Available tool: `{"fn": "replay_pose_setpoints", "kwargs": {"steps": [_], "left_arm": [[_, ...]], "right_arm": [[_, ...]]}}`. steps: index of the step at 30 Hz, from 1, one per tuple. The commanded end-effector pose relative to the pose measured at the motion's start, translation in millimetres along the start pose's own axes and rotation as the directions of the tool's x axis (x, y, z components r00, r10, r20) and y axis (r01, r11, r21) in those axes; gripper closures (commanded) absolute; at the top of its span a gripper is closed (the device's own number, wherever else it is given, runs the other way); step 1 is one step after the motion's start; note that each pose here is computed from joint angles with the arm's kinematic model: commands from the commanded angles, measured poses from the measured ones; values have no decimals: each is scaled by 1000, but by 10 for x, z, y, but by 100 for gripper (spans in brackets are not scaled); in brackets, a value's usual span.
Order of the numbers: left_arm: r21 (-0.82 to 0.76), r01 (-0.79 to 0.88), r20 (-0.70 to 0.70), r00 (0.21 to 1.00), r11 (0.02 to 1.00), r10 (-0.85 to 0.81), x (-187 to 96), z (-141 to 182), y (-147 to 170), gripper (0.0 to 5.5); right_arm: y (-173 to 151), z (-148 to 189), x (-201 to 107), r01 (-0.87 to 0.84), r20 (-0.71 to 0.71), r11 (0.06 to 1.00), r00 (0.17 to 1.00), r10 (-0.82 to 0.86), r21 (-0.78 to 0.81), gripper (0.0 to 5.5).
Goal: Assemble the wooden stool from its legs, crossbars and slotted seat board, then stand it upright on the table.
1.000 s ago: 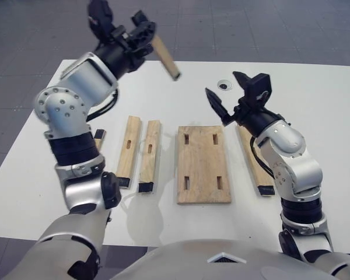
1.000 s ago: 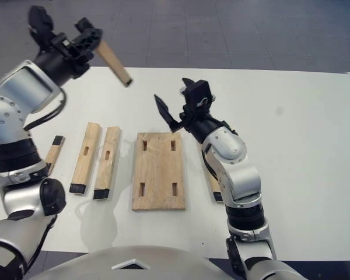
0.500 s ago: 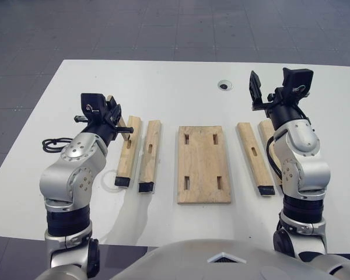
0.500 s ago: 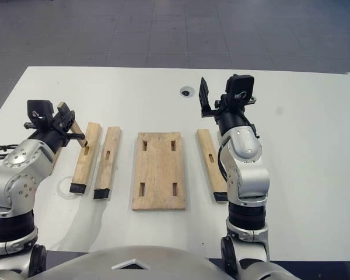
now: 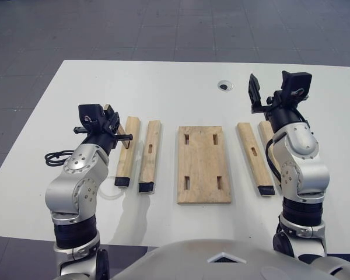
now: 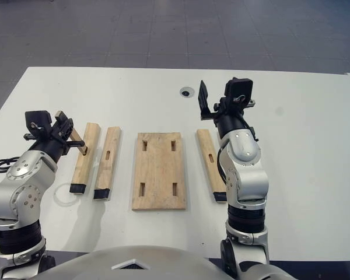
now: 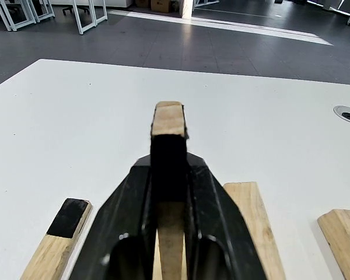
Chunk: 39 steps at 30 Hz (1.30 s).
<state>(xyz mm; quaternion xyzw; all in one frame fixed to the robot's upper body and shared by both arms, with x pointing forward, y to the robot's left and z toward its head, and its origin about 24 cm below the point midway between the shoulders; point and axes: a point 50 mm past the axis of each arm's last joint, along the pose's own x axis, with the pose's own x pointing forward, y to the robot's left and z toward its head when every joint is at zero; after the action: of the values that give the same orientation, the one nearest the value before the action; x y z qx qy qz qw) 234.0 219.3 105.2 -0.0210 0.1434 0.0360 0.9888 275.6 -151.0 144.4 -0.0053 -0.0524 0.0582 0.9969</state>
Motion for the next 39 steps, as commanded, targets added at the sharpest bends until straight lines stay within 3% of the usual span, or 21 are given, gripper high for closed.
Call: {"fn": "replay_pose_setpoints", "kwargs": {"steps": [1,8,15,23,27,33,39], "left_arm": [[0,-32,-41,999,999,32,-40,-120,24,508],[59,-43,-54,997,997,46,-110,-517,80,508],[14,-35,-60,998,999,36,-162,-890,129,508],[28,-70,-125,990,997,73,-457,-1344,49,508],[30,-66,-97,993,997,68,-376,-1301,44,508],[41,-20,65,998,999,17,-65,-857,-71,508],[52,35,141,989,998,-42,38,-597,-254,508]], "right_arm": [[-15,29,-1,9,3,1000,1000,-9,-6,123],[-21,49,-4,10,9,1000,1000,-10,-10,123],[-14,62,-8,5,7,1000,1000,-5,-14,123],[-9,86,21,-4,12,1000,1000,4,-21,123],[-4,91,31,-7,12,1000,1000,8,-24,123],[19,89,43,-16,14,1000,1000,16,-25,123],[30,91,55,-17,16,1000,1000,18,-25,123]]}}
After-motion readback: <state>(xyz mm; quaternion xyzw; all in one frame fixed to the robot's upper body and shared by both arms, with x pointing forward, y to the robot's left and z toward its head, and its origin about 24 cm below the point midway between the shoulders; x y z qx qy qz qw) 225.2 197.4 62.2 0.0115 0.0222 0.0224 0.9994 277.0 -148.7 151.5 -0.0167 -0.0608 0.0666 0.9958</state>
